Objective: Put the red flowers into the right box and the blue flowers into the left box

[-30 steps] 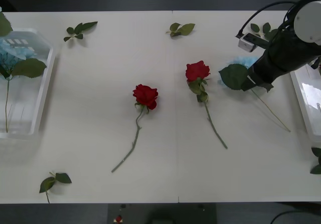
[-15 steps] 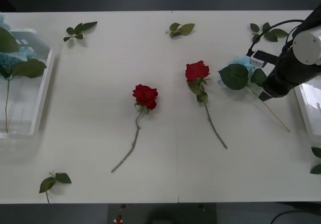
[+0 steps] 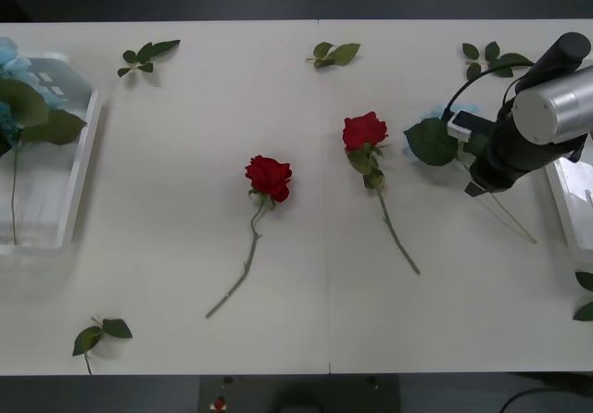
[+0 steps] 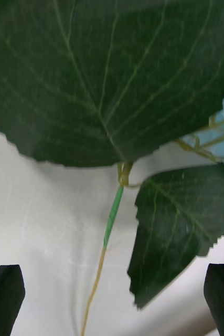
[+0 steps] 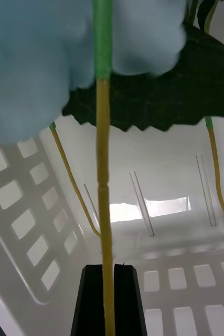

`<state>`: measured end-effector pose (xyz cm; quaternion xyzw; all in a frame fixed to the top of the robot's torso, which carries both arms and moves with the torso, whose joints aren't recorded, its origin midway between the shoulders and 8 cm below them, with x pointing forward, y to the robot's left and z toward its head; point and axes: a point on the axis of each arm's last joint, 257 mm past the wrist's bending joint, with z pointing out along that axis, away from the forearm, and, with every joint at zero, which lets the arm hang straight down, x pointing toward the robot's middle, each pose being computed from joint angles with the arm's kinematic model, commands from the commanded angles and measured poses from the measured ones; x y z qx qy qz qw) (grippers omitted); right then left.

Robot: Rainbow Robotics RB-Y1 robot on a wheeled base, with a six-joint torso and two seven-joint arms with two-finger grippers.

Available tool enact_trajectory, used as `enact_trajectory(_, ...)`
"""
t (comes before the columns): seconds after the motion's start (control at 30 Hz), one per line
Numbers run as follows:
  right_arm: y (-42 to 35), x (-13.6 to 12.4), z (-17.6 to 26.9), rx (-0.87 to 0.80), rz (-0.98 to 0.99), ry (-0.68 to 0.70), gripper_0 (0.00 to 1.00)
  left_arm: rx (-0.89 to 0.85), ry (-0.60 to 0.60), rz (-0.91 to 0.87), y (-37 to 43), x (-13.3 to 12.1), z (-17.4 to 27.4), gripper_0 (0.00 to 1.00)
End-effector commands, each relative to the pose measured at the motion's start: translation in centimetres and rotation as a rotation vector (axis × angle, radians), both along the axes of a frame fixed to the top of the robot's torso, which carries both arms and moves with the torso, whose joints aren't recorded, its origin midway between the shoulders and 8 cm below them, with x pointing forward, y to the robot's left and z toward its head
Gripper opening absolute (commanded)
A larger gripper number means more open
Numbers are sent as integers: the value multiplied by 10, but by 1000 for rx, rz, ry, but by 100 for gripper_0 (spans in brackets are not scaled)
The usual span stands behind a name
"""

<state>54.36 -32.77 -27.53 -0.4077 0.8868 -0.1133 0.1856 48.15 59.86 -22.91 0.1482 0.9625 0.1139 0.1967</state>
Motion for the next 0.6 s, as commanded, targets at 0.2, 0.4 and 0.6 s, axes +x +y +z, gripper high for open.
enact_trajectory(0.2, 17, 19, -2, -11, 38, -49, 100, -21, -79, 42, 4, 16, 33, 100)
enact_trajectory(0.4, 22, 24, -10, -14, 32, -47, 100, -123, -97, -31, -20, 14, 64, 100)
enact_trajectory(0.6, 25, 31, -16, 3, 12, -41, 100, -278, -111, -105, -61, 5, 102, 100)
